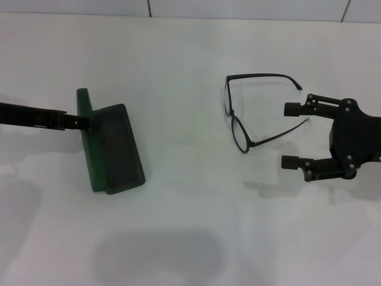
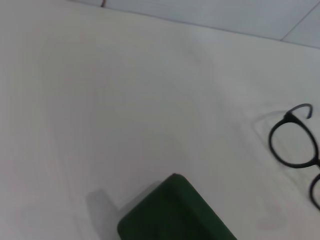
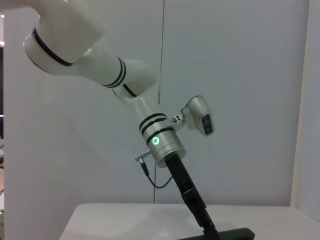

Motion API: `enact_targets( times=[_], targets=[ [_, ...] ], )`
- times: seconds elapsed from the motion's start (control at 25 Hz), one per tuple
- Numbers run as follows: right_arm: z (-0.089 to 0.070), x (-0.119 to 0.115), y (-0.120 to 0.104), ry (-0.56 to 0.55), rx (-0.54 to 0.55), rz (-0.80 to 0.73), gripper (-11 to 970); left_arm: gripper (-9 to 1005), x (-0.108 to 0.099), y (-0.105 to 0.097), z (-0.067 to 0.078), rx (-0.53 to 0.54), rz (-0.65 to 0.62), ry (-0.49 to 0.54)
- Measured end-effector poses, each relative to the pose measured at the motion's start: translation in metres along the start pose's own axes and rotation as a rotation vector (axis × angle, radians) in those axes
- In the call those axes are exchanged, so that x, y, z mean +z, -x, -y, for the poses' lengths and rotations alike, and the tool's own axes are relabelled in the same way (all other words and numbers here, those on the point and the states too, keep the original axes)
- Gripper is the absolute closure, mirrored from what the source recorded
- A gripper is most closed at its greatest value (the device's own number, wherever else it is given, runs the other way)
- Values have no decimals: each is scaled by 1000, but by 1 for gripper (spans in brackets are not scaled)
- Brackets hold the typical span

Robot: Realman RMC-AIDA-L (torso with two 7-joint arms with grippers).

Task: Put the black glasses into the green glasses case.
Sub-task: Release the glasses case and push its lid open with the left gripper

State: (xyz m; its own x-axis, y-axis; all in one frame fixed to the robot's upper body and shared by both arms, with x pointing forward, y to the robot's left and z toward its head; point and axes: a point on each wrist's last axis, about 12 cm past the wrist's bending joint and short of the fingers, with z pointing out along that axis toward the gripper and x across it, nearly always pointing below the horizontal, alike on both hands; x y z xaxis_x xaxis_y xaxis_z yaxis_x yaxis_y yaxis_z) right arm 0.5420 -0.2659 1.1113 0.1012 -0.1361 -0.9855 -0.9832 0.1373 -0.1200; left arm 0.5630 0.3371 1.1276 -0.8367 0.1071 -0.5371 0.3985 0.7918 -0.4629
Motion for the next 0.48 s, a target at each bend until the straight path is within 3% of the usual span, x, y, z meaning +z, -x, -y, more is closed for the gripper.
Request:
enact_targets(
  times=[0.48],
  targets=[
    [-1, 0, 0, 3, 5, 3, 91, 312, 3, 8, -4, -24, -23, 70]
  ],
)
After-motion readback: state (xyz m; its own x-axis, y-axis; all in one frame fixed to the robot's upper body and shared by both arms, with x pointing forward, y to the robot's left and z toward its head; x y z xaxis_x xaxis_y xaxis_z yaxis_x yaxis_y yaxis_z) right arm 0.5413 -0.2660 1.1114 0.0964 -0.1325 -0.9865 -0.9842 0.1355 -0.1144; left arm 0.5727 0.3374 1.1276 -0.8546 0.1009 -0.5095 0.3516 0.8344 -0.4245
